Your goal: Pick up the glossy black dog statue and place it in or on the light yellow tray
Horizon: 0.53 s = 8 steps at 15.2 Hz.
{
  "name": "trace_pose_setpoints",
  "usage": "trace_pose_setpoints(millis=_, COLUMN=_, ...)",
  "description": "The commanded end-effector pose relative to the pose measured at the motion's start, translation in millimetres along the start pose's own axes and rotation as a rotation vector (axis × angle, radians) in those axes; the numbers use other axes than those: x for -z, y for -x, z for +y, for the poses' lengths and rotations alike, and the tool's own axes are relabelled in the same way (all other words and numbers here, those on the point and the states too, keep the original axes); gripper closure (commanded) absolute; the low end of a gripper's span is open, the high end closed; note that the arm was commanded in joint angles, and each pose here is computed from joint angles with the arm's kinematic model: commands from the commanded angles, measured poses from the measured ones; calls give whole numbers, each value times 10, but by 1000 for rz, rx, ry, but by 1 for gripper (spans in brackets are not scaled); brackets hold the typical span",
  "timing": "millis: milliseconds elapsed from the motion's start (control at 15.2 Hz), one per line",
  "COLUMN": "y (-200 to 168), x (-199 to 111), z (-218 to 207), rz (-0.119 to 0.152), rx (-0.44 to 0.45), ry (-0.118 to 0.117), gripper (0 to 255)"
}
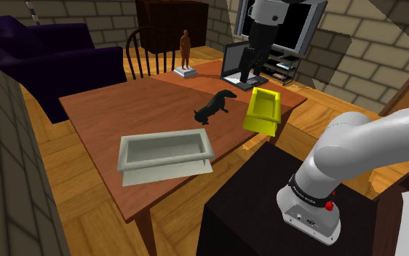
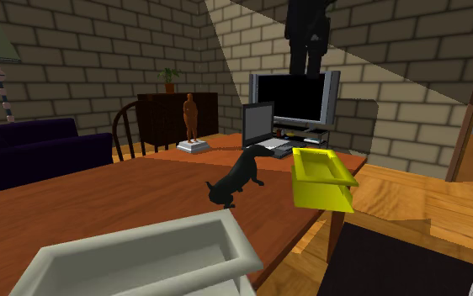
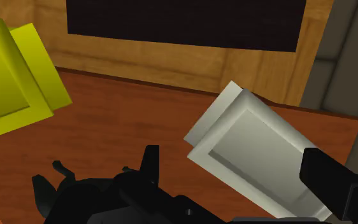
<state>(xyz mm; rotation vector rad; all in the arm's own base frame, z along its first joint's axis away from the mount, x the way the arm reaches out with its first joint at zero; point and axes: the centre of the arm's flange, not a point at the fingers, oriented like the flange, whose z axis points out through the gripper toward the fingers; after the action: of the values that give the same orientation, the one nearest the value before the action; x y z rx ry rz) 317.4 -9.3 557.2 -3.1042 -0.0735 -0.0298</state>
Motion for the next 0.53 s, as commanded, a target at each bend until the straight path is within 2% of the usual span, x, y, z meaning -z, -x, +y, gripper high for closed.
trace_pose_setpoints(millis=0, y=0, x=0, z=0, rz=0, rx=0, ry=0, gripper=0)
trace_pose_setpoints(millis=462, y=-444, x=-448, z=703, rz=6, rx=32, ry=-21, gripper=0)
